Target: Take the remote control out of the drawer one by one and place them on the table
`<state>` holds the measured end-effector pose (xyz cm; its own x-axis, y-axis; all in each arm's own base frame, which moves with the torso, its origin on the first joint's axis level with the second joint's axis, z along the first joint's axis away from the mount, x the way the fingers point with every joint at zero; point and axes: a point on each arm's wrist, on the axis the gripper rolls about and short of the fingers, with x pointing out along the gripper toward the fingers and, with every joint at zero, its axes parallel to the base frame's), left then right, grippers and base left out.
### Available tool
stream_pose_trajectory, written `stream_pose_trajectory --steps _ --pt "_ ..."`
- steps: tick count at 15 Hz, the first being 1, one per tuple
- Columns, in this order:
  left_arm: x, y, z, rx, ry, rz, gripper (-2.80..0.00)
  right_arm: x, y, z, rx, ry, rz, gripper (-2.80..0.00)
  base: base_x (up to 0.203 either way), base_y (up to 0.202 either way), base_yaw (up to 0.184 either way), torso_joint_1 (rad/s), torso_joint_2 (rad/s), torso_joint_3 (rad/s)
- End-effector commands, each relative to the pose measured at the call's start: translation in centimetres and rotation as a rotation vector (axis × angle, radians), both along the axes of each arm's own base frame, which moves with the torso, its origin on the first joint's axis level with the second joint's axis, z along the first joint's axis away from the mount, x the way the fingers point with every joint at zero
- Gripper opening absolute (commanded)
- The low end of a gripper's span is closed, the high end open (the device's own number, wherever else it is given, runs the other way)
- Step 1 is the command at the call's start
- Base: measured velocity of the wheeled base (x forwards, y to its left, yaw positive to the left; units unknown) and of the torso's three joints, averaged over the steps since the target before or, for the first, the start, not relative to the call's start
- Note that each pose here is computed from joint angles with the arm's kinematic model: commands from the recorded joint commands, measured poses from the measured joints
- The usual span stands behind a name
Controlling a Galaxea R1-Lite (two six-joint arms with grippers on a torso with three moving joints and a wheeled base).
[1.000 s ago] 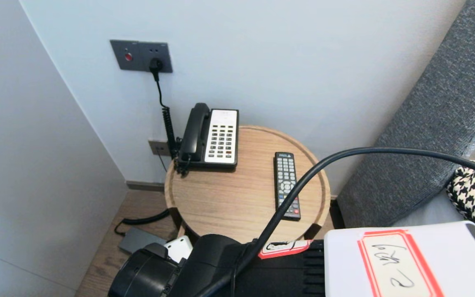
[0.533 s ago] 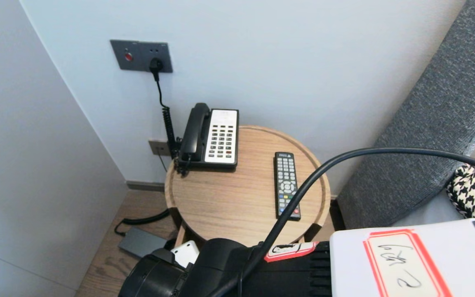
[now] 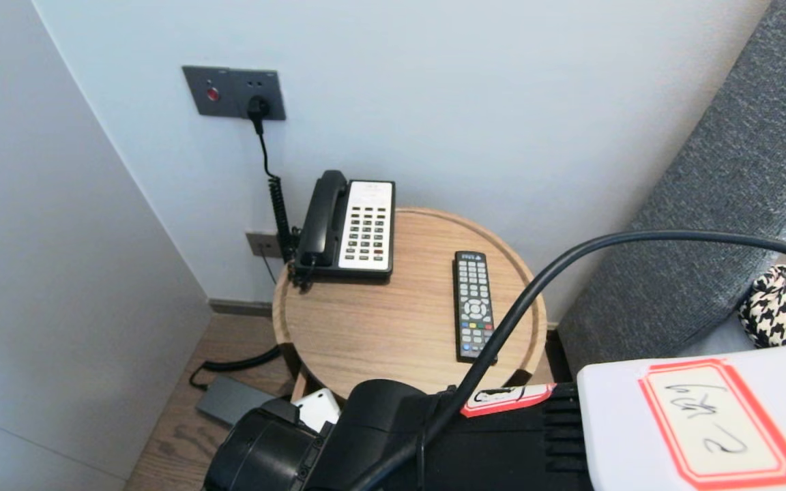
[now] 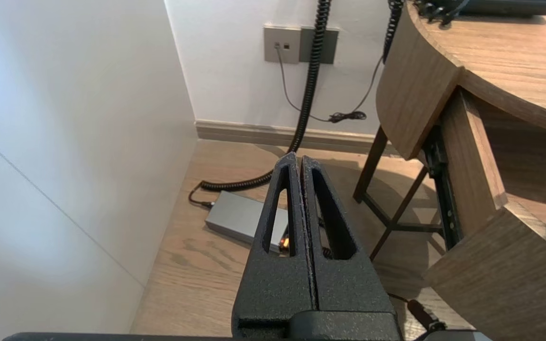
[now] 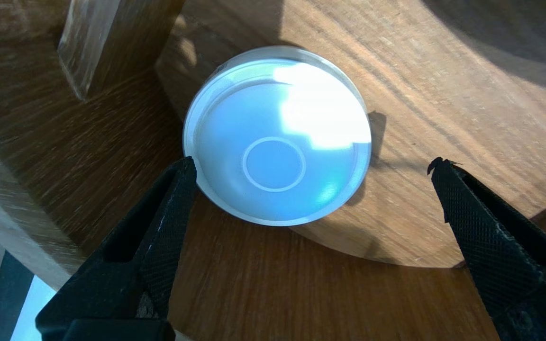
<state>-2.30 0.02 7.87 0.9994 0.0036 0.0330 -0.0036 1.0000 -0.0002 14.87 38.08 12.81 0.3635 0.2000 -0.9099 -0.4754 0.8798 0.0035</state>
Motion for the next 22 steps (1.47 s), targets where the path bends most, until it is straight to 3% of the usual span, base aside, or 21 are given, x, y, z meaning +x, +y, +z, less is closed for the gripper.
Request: stream_pose_trajectory --steps 1,8,12,22 --pt "0.1 0.0 -0.3 0.0 0.008 0.001 -2.8 0.4 -0.5 0.5 0.005 -0.003 -0.018 0.0 0.0 0.0 0.0 0.0 0.0 0.0" --pt "0.1 0.0 -0.3 0.0 0.008 0.001 -2.8 0.7 -0.5 0.6 0.016 -0.001 -0.025 0.0 0.0 0.0 0.0 0.0 0.0 0.0" --pt "0.1 0.0 -0.3 0.0 0.008 0.001 -2.8 0.8 -0.1 1.9 0.066 -0.024 -0.024 0.0 0.0 0.0 0.0 0.0 0.0 0.0" --pt "0.1 0.0 -0.3 0.0 0.008 0.001 -2.8 0.6 1.1 -0.8 0.011 0.0 -0.007 0.0 0.0 0.0 0.0 0.0 0.0 0.0"
